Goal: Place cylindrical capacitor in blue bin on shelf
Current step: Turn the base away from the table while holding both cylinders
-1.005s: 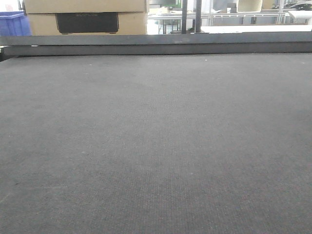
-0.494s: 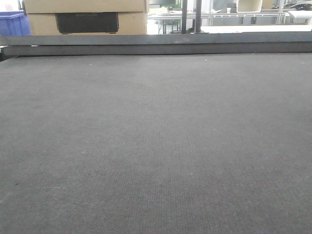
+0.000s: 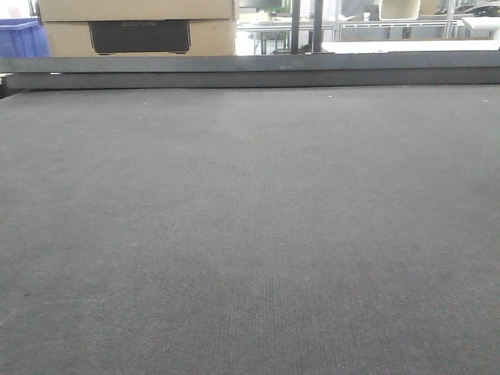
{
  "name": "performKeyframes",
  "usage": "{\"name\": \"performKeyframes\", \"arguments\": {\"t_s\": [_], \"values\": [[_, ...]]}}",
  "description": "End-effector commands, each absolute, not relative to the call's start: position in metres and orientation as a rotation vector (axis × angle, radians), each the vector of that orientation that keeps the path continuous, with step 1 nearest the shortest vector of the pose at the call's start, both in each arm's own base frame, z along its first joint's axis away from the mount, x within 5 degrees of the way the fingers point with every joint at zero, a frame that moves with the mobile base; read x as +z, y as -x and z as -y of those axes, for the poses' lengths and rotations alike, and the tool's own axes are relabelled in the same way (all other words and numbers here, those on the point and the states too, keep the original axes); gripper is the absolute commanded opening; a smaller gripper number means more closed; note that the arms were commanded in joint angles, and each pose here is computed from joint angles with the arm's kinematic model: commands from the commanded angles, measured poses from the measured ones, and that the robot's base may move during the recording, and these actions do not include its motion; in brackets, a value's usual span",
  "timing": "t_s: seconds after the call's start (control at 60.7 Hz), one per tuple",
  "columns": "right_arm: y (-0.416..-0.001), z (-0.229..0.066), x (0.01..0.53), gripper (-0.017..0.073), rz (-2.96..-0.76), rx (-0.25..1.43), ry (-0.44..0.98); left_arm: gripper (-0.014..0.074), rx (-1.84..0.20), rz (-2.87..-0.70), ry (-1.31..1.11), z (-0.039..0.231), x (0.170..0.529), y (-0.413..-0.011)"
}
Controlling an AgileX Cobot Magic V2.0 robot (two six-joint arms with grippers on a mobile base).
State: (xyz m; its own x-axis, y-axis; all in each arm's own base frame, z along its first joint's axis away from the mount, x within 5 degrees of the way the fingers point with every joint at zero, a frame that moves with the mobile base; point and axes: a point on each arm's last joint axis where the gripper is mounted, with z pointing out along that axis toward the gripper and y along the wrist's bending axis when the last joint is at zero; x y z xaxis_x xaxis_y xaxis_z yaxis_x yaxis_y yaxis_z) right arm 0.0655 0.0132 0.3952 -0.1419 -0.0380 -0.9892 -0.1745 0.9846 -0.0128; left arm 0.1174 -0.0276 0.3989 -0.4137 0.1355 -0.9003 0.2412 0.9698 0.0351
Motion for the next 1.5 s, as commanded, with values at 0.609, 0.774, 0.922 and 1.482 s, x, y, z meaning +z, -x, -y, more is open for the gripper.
{"name": "performKeyframes", "arguments": {"t_s": [0.609, 0.774, 0.922, 1.482], "values": [[-0.0638, -0.0126, 0.3998, -0.0099, -1.683, 0.107, 0.166, -0.0111, -0.126, -1.974, -0.27, 0.0279, 0.4032, -0.1155], [-0.0638, -0.0126, 0.3998, -0.0099, -1.683, 0.107, 0.166, -0.0111, -0.126, -1.974, -0.27, 0.0279, 0.4032, -0.1155], [-0.0638, -0.0126, 0.3998, -0.0099, -1.683, 0.107, 0.166, -0.0111, -0.126, -1.974, -0.27, 0.0279, 0.4032, -0.1155], [-0.0638, -0.0126, 0.3998, -0.0099, -1.683, 0.107, 0.166, -0.0111, -0.126, -1.974, -0.27, 0.0279, 0.4032, -0.1155]]}}
